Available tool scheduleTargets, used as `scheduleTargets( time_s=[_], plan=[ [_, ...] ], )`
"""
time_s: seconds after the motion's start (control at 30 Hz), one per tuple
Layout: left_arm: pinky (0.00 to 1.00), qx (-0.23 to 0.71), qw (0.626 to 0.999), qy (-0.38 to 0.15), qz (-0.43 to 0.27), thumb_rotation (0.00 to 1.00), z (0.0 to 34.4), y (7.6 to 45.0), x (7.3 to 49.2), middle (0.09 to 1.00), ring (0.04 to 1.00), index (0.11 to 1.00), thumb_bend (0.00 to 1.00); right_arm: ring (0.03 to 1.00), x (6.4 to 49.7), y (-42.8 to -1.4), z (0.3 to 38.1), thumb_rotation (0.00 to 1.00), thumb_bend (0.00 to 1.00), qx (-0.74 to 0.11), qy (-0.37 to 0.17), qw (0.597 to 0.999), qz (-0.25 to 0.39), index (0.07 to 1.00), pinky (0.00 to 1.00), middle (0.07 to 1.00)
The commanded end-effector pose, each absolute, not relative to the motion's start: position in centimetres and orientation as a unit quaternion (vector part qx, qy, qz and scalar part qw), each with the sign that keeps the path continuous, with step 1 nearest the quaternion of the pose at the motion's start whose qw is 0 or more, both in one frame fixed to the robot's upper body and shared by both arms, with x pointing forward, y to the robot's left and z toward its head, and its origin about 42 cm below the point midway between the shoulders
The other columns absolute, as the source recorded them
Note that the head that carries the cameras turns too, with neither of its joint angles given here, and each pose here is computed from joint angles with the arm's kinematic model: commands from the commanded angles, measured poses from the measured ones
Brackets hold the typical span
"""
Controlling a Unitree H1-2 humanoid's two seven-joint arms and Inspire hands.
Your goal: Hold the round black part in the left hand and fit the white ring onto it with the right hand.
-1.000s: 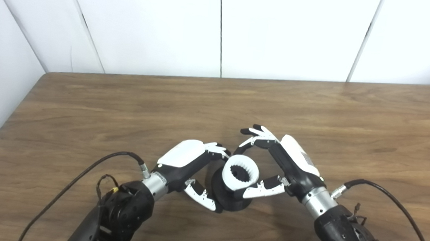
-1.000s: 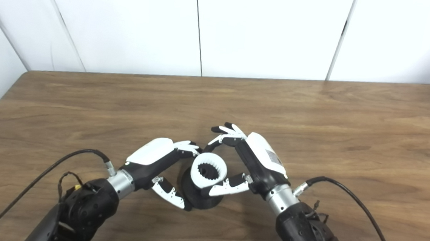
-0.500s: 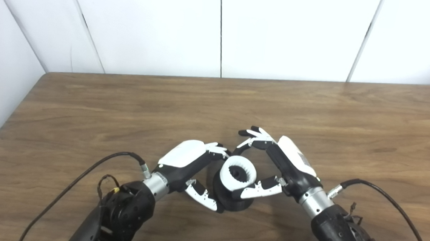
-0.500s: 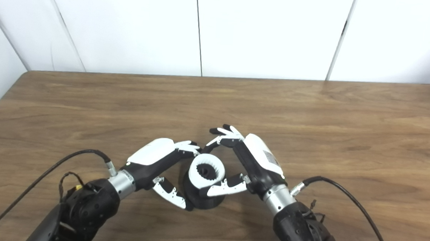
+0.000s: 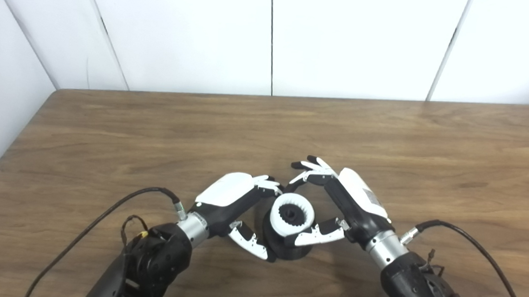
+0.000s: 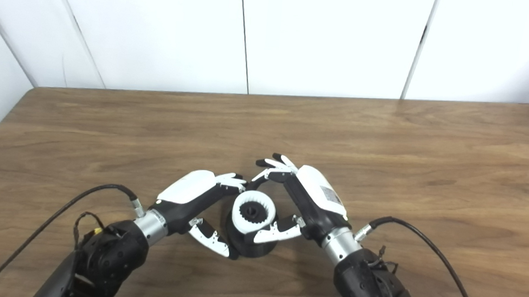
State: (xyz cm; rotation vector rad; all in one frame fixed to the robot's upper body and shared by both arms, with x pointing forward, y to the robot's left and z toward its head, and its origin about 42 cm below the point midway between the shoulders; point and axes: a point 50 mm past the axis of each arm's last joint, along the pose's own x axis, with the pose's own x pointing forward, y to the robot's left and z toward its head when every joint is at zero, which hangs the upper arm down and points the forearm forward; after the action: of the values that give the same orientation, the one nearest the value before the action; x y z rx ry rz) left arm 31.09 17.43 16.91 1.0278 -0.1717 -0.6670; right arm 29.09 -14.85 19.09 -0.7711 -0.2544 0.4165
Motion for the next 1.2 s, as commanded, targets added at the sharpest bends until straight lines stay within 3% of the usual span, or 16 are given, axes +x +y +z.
scheduleTargets(
  time_s=[0.0,1.17],
  plan=[
    [0.87,0.485,0.81,-0.093,-0.317,0.23,17.7,17.1,31.6,0.882,0.952,0.696,0.9,0.971,29.6,-14.5,21.0,0.16,0.52,-0.377,-0.168,0.889,0.198,0.491,0.88,0.874],
    [0.86,0.482,0.814,-0.094,-0.31,0.22,18.2,17.0,31.4,0.881,0.953,0.682,0.91,0.959,29.9,-15.6,18.3,0.16,0.52,-0.389,-0.126,0.889,0.207,0.492,0.85,0.869]
  ],
)
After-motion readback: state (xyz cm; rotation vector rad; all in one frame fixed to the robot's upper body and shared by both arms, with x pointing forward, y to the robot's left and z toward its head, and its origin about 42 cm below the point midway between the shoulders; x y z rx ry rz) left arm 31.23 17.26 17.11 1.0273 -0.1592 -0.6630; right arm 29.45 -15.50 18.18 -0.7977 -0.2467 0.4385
